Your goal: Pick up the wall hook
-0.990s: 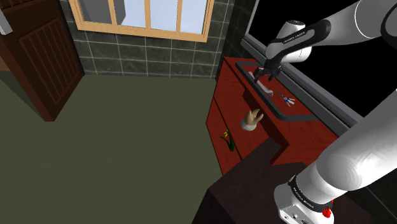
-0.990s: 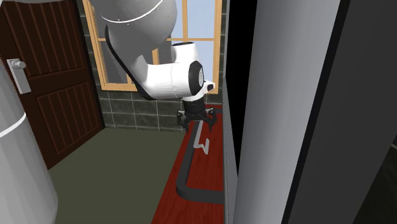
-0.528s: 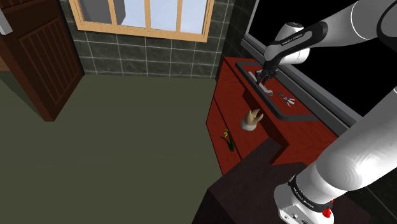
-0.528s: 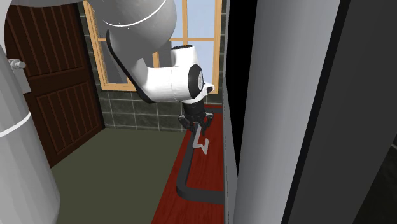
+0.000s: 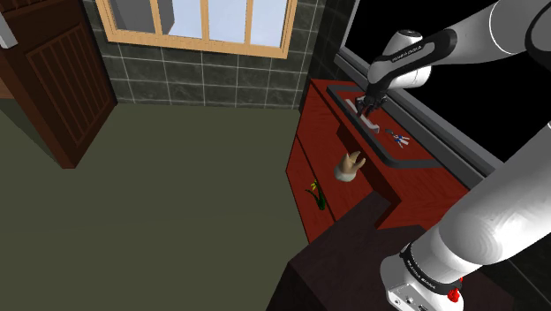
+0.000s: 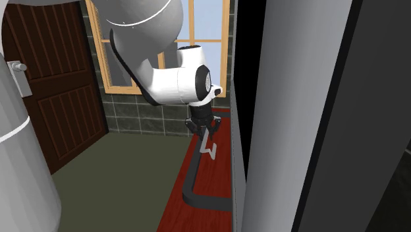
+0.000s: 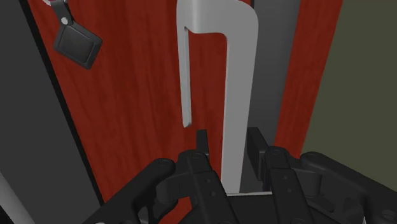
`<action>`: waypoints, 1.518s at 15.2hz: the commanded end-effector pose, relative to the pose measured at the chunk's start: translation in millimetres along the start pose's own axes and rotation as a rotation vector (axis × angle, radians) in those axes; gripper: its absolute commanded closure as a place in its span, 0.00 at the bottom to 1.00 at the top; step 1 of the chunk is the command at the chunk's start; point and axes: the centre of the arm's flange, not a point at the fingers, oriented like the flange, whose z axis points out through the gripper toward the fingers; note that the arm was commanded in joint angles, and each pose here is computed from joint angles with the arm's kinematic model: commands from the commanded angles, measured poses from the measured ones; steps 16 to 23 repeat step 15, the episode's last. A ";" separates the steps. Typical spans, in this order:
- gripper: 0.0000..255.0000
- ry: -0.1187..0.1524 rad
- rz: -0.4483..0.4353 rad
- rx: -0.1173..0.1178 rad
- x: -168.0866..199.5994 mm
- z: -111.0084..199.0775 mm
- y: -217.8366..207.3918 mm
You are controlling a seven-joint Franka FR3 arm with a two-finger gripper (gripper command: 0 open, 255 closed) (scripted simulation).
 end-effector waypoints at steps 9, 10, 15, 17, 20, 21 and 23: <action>1.00 -0.003 0.000 0.000 11.0 -48.3 7.2; 1.00 -0.003 0.000 0.000 12.1 -53.5 7.9; 1.00 -0.003 0.000 0.000 15.9 -69.5 9.9; 1.00 -0.003 0.000 0.000 15.9 -69.5 9.9; 1.00 -0.003 0.000 0.000 15.9 -69.5 9.9; 1.00 -0.003 0.000 0.000 15.9 -69.5 9.9; 1.00 -0.003 0.000 0.000 15.9 -69.5 9.9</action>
